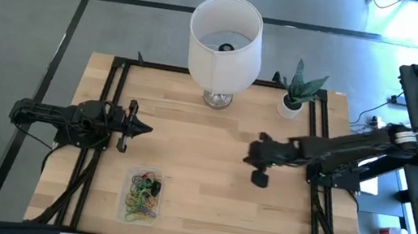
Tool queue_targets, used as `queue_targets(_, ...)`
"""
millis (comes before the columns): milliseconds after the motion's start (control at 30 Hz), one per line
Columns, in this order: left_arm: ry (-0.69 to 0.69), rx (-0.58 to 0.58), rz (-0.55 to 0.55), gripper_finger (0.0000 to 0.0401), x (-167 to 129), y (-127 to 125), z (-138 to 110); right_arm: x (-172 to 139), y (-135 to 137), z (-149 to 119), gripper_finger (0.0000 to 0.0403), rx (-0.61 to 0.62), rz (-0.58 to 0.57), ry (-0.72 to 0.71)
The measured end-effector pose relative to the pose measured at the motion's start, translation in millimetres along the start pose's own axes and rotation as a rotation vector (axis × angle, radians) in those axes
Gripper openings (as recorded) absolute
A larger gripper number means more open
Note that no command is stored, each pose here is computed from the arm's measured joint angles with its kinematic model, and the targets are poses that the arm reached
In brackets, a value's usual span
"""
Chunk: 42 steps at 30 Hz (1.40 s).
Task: Pick and place rubber bands into bin
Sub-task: Return to Home Position
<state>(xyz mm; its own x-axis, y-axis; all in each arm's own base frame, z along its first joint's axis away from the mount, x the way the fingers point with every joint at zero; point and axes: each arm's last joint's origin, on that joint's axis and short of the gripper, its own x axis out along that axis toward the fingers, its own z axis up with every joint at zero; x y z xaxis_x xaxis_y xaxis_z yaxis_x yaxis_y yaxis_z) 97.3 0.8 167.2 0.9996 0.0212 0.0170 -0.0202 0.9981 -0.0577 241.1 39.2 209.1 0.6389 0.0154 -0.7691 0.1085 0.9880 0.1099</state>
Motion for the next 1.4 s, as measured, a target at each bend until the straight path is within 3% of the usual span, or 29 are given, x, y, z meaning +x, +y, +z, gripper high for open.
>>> queue_targets(433,0.0,0.0,0.0,0.0004,0.0,0.0,0.0,-41.9,-27.4,-81.7,0.0003,0.019,0.099,-0.392)
queue_targets(933,0.0,0.0,0.0,0.0007,0.0,0.0,0.0,-73.0,-43.8,-124.8,0.0002,-0.078,0.174,-0.934)
queue_targets(1400,0.009,0.0,0.014,0.0008,1.1,0.4,-0.7,-67.5,-47.9,-127.6,0.0001,-0.184,0.18,-0.926)
